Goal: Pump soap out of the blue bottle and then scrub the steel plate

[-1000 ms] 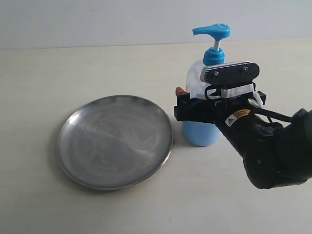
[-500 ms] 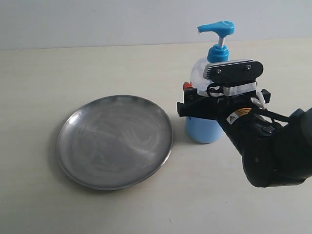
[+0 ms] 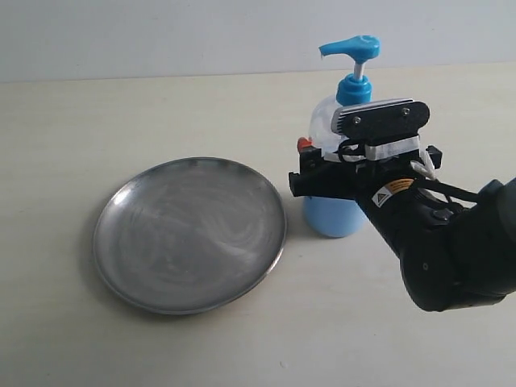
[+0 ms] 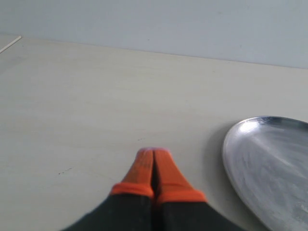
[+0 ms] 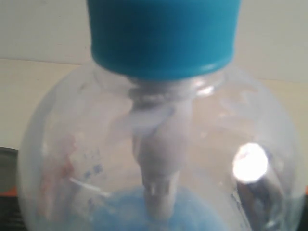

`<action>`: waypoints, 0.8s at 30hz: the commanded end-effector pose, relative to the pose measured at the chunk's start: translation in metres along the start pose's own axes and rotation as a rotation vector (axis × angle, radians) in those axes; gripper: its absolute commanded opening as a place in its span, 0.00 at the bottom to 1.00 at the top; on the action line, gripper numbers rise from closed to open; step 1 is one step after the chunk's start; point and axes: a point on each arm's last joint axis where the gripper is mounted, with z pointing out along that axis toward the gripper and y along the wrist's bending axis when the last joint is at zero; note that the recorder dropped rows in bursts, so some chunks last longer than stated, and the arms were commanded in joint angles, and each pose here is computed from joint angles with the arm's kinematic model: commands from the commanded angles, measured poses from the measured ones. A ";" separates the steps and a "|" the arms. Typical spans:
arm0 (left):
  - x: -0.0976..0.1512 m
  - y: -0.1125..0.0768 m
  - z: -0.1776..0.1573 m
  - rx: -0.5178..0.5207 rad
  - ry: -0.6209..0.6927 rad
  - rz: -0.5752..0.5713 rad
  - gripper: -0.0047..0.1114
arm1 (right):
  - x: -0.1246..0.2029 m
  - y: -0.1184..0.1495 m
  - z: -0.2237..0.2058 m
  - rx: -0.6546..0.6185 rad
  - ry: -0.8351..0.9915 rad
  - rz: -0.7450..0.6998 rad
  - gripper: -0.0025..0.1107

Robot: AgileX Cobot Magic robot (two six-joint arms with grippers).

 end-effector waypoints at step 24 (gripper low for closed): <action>0.000 0.000 0.000 0.001 -0.013 -0.002 0.04 | 0.008 0.011 0.000 -0.113 0.087 -0.108 0.02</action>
